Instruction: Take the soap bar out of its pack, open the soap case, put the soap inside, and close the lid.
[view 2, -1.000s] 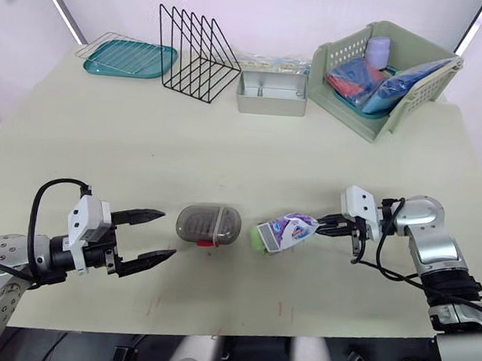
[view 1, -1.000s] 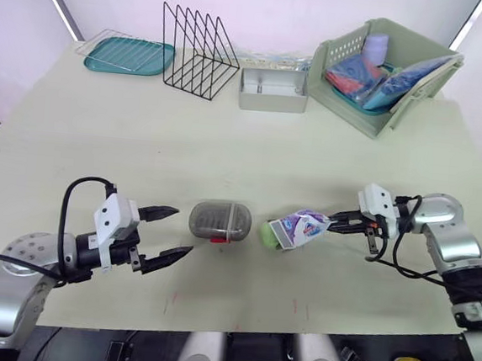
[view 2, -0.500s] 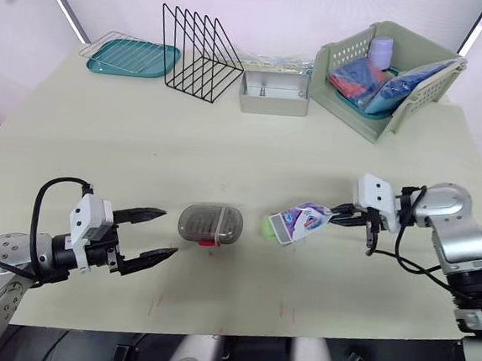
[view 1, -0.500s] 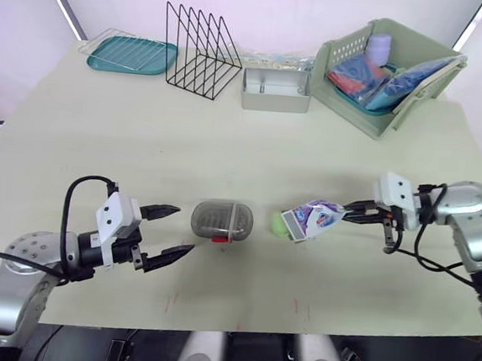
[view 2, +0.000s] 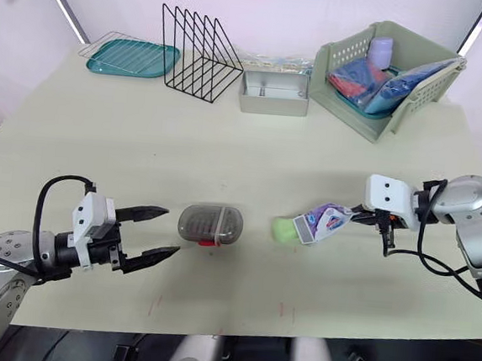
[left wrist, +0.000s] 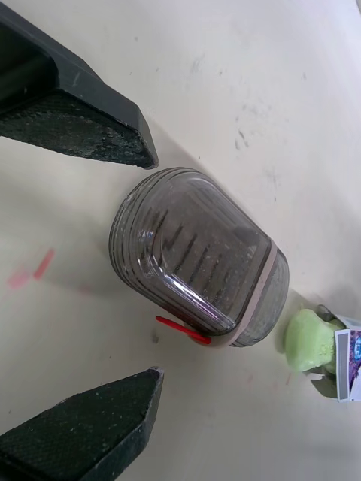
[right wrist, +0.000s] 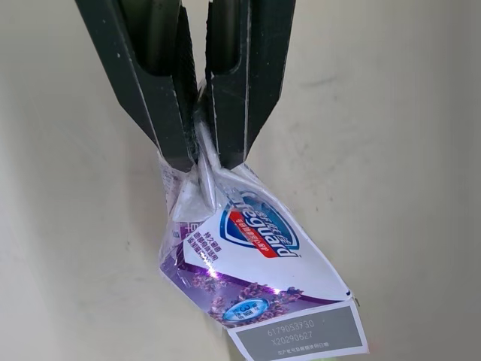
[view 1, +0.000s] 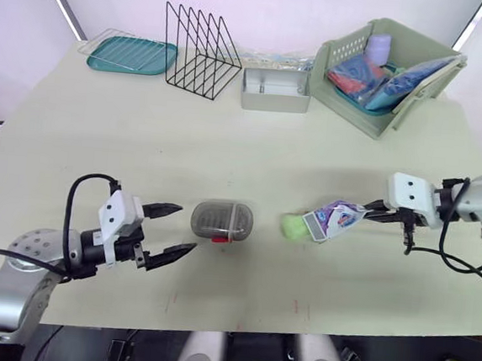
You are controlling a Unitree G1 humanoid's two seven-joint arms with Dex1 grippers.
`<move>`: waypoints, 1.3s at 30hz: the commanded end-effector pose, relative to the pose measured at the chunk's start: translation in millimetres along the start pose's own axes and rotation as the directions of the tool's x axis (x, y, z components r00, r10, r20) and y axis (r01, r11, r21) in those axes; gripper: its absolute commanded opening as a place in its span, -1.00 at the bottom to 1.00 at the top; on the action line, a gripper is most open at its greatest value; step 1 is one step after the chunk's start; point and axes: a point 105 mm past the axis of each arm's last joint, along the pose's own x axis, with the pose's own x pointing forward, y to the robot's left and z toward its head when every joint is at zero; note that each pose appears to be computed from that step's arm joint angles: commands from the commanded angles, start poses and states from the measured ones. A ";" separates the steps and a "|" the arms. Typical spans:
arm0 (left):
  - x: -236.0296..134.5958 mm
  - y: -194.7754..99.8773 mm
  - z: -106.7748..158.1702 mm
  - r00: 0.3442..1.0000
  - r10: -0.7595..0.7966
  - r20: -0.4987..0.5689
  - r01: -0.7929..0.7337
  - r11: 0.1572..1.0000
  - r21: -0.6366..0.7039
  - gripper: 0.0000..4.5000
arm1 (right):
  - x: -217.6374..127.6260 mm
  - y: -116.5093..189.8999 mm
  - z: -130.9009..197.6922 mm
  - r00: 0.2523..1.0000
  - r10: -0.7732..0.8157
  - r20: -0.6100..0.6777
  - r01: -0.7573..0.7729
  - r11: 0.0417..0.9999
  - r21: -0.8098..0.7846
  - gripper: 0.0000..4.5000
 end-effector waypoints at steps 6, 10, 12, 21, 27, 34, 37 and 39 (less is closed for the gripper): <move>2.9 -4.5 9.4 0.999 -0.035 0.023 0.034 0.999 0.028 1.00 | -25.6 -9.4 -8.9 0.998 -0.051 -0.026 0.051 0.999 -0.005 -0.96; 2.6 -3.7 9.2 0.999 -0.038 0.020 0.037 0.999 0.028 1.00 | -40.5 -10.2 -12.4 0.997 -0.046 0.060 0.043 0.998 0.051 -0.96; 2.6 -3.3 9.0 0.999 -0.040 0.019 0.039 0.999 0.029 1.00 | -49.6 -11.0 -16.7 0.991 -0.054 0.119 0.044 0.996 0.083 -0.96; 7.4 -10.4 15.3 0.995 -0.071 0.068 0.070 0.997 0.021 1.00 | -72.8 -40.8 -52.5 0.881 -0.412 0.232 0.278 0.849 0.450 -0.96; 10.6 -15.1 27.0 0.986 -0.069 0.151 0.067 0.998 0.017 1.00 | -54.7 -63.7 -65.2 0.712 -0.696 0.093 0.435 0.542 0.719 -0.96; 10.3 -15.7 41.5 0.966 -0.052 0.254 0.059 0.998 -0.023 1.00 | -35.3 -59.1 -72.8 0.582 -0.795 -0.171 0.467 0.155 0.871 -0.96; 11.7 -20.6 40.6 0.967 -0.069 0.246 0.070 0.998 0.004 1.00 | -27.7 -53.0 -69.8 0.576 -0.788 -0.219 0.481 0.109 0.870 -0.96; 12.4 -23.8 37.6 0.968 -0.080 0.237 0.079 0.997 0.012 1.00 | -26.1 -51.5 -70.2 0.570 -0.784 -0.245 0.498 0.093 0.862 -0.96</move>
